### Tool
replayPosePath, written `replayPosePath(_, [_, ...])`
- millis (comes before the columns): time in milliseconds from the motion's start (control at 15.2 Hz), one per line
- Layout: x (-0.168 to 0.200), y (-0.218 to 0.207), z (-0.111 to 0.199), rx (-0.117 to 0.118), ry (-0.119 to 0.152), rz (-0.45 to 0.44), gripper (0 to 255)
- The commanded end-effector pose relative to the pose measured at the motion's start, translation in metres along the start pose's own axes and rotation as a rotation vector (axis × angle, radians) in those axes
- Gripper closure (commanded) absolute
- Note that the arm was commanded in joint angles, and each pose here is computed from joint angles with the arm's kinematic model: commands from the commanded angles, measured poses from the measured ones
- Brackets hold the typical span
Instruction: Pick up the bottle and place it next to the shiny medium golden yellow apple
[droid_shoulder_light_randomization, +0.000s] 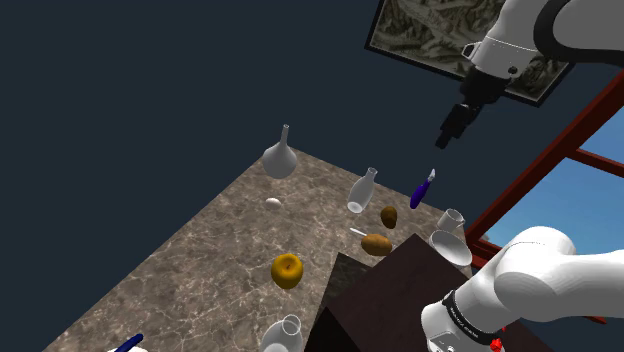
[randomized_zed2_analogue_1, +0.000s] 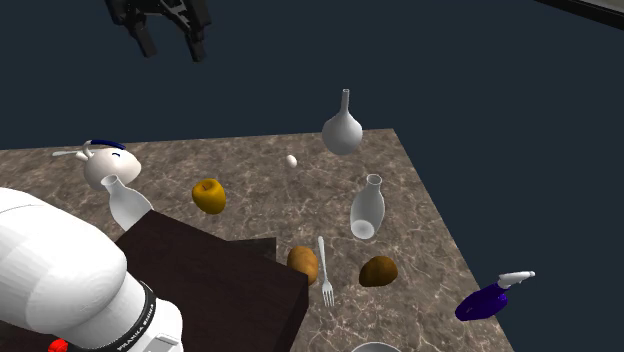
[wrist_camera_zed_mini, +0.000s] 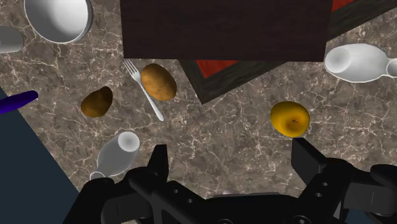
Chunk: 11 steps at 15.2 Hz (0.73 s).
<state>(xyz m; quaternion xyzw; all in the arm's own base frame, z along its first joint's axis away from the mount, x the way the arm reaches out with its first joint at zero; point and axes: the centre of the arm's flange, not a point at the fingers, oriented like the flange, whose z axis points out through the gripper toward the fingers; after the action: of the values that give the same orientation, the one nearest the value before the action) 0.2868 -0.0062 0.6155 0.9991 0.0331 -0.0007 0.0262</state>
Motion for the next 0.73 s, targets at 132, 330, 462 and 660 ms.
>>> replayPosePath(132, [0.009, 0.016, 0.019, 0.003, 0.004, -0.004, 0])
replayPosePath(330, [0.024, 0.039, 0.048, 0.007, 0.009, -0.011, 0])
replayPosePath(462, [0.033, 0.055, 0.067, 0.010, 0.013, -0.015, 0])
replayPosePath(660, [0.048, 0.078, 0.095, 0.014, 0.018, -0.021, 0])
